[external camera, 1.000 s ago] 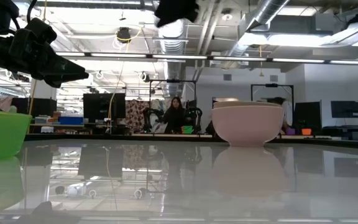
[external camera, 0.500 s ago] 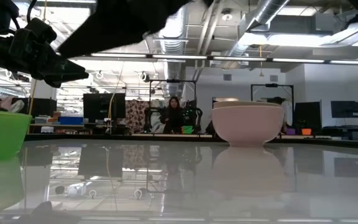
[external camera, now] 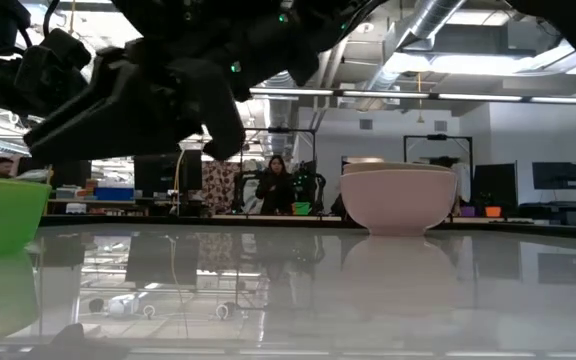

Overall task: Nest bowls inside each other
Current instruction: Stack the green bowl on top of the blue bowl

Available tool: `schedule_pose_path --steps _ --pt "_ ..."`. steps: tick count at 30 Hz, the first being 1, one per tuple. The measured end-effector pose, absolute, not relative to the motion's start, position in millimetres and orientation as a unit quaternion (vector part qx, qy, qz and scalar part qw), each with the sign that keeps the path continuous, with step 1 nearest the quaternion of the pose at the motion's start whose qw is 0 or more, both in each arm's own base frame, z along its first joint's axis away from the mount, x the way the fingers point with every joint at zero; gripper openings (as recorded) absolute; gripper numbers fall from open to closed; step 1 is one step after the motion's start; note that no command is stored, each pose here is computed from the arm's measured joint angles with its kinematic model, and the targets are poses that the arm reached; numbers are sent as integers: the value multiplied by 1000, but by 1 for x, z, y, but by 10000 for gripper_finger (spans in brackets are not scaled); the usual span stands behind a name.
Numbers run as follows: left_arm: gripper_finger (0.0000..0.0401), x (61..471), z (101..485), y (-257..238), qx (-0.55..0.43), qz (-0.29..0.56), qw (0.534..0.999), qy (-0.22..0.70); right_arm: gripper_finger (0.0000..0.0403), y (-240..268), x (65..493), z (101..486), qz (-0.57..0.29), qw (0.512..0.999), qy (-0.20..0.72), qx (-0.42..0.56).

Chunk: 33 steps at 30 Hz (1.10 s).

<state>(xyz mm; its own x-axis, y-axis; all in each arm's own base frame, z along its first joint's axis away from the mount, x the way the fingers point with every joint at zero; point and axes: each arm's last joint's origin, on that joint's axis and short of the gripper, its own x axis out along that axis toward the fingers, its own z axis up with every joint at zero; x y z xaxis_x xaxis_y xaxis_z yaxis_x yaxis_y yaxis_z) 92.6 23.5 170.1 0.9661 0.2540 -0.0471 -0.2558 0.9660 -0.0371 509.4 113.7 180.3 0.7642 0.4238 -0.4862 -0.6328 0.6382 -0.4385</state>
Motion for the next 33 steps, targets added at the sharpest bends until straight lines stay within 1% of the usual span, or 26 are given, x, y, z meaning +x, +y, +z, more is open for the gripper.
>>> schedule_pose_path --steps 2,8,13,17,19,22,25,28,33 --pt "158 93 170 23 -21 128 991 21 173 117 513 176 296 887 146 -322" --pt "158 93 170 24 -21 129 991 21 173 124 513 177 300 883 126 -339" --pt "158 93 170 23 -21 128 991 21 173 122 513 176 301 877 126 -353" --pt "158 93 170 24 -21 129 991 21 173 123 517 161 304 867 122 -375" --pt "158 93 170 24 -21 129 991 21 173 123 521 146 307 861 129 -384" --pt "158 93 170 24 -22 129 991 23 173 122 524 142 286 860 152 -395" --pt "158 93 170 24 -22 129 991 25 173 122 530 144 277 857 142 -410" --pt "158 93 169 24 -22 129 991 26 165 123 532 145 277 854 137 -418" --pt "158 93 170 24 -22 129 991 25 138 123 534 150 268 860 113 -419"
